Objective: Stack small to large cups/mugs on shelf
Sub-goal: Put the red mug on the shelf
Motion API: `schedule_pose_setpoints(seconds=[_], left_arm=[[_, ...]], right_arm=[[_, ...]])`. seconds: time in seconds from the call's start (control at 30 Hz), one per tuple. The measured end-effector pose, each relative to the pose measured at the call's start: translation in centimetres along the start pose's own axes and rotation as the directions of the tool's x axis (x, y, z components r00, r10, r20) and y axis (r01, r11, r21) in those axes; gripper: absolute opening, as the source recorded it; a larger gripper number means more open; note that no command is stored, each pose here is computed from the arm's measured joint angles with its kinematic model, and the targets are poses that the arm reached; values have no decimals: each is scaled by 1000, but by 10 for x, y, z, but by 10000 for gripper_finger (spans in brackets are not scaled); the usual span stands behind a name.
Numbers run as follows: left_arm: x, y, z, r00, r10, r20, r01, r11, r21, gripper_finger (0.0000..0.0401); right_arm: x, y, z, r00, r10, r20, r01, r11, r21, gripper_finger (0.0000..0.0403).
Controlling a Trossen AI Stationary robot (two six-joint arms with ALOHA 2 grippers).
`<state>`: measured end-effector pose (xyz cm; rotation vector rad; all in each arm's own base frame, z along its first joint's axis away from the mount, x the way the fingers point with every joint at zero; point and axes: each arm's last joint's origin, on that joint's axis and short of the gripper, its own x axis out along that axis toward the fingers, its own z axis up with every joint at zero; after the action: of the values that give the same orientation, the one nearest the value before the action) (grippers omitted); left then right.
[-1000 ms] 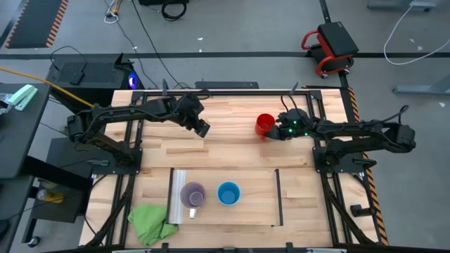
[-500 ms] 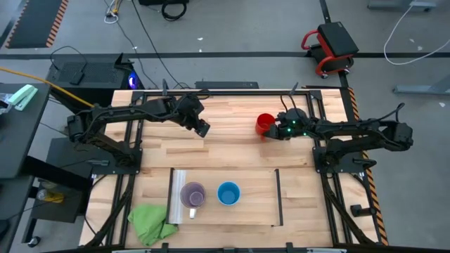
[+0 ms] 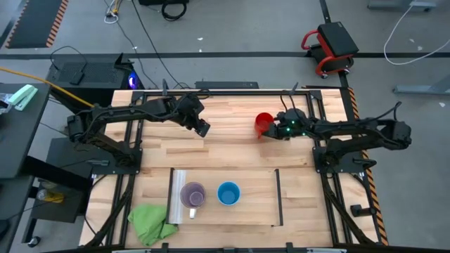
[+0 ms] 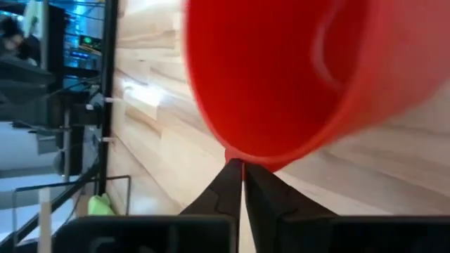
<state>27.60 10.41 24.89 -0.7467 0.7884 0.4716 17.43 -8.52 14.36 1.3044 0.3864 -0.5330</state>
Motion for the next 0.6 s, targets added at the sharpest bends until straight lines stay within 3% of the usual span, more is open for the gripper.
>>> schedule_pose_setpoints(seconds=[0.6], left_arm=[[0,0,0,1000,-1,2,1,1000,0,105]], right_arm=[[-2,6,-5,1000,31,-7,-31,999,-37,56]])
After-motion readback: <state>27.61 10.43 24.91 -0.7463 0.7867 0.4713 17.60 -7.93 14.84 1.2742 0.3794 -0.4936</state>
